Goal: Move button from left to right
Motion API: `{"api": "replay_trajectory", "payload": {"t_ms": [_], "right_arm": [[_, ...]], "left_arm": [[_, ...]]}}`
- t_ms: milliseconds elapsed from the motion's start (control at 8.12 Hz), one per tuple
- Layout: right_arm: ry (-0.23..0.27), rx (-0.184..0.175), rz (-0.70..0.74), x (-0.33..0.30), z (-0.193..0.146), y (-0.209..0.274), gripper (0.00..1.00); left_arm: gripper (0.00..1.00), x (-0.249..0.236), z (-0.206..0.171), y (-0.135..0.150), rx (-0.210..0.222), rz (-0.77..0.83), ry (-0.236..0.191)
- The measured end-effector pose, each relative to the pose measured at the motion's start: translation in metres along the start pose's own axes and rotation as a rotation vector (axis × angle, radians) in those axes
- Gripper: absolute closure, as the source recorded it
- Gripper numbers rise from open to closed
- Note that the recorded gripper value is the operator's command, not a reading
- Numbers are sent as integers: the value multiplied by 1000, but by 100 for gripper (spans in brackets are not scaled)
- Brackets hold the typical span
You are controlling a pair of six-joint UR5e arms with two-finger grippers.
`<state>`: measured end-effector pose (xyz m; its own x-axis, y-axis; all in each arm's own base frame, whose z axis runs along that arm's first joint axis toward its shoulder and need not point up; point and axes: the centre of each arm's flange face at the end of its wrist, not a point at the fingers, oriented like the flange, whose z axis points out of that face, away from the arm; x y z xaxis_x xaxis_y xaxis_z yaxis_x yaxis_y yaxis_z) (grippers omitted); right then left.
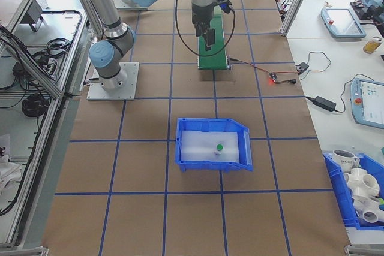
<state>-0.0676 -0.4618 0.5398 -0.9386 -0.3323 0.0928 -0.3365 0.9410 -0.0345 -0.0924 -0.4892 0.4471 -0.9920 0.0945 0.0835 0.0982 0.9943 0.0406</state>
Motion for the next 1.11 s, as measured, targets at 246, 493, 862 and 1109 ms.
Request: {"api": "replay_trajectory", "payload": {"t_ms": [246,493,862,1109], "right_arm": [[-8,14,97,-78,-11,-27,0],[-20,15,156,-150,-11,-49,0],[-32,9,174,-203,-7,-60,0],[-31,9,172,-208,-7,-61,0]], "left_arm": [[0,-1,1,0,-3,4,-4],[0,-1,2,1,-6,9,-5],[0,-1,3,1,-7,10,-4],[0,-1,3,1,-6,12,-4]]}}
